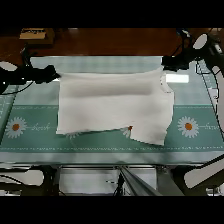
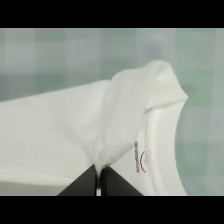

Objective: Fold the shirts.

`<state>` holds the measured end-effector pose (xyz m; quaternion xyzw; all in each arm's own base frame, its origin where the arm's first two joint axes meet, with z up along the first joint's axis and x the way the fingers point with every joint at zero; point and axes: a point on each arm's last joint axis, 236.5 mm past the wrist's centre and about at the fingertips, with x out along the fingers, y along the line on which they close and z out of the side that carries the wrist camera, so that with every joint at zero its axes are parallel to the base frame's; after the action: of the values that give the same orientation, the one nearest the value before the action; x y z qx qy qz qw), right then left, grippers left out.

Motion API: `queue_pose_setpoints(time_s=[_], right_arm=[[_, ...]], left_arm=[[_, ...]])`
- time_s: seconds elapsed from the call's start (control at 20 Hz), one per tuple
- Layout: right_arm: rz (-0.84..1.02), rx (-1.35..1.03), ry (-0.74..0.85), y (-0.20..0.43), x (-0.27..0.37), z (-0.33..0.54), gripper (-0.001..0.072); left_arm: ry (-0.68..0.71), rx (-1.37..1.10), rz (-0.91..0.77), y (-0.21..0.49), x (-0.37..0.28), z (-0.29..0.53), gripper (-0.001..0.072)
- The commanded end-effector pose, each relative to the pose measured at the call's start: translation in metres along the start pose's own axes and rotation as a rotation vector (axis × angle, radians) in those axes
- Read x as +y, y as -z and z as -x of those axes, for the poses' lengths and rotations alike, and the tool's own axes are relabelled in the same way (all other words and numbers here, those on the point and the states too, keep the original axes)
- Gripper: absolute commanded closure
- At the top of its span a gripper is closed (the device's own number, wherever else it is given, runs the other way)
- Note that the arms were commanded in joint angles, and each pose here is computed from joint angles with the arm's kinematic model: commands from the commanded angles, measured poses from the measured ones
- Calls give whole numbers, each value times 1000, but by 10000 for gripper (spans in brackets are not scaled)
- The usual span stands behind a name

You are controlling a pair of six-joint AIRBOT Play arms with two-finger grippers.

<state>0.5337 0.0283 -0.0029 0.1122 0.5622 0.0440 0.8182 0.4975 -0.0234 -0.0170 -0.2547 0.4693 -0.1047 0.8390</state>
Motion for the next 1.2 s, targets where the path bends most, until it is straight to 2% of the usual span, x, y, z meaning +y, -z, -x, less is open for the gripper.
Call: queue_pose_setpoints(time_s=[0.0, 0.1, 0.15, 0.2, 0.25, 0.3, 0.4, 0.5, 0.55, 0.6, 0.7, 0.75, 0.8, 1.0, 1.15], right_arm=[[-66, 128, 28, 30, -8, -8, 683], [-78, 146, 24, 34, -7, -14, 681], [-83, 154, 15, 35, -6, -17, 631], [-80, 160, 12, 36, -5, -17, 489], [-55, 176, 11, 40, -5, -12, 387], [-7, 209, 9, 48, -7, -2, 370], [122, 312, 75, 73, -28, 37, 366], [179, 352, 272, 83, -77, 90, 366], [120, 303, 288, 78, -89, 111, 366], [80, 257, 254, 75, -92, 125, 365], [-7, 232, 149, 82, -95, 144, 263], [-45, 229, 86, 87, -92, 147, 245], [-78, 225, 27, 92, -88, 148, 241], [-126, 212, -67, 108, -82, 140, 241], [-131, 204, -97, 114, -76, 130, 241]], left_arm=[[-73, 138, 43, 32, 22, 0, 687], [-111, 146, 68, 34, 30, 1, 686], [-111, 147, 68, 34, 30, 1, 647], [-107, 157, 66, 36, 28, 2, 473], [-98, 180, 63, 38, 25, 7, 311], [-86, 213, 63, 41, 22, 14, 287], [-44, 319, 16, 52, 17, 42, 290], [-26, 399, 12, 67, 23, 79, 291], [-26, 427, 39, 77, 30, 96, 291], [-22, 444, 66, 88, 36, 110, 290], [-22, 489, 173, 127, 49, 130, 264], [-22, 506, 224, 148, 53, 133, 177], [-21, 523, 268, 171, 56, 134, 153], [5, 614, 393, 244, 60, 126, 153], [-3, 635, 430, 270, 64, 115, 152]])
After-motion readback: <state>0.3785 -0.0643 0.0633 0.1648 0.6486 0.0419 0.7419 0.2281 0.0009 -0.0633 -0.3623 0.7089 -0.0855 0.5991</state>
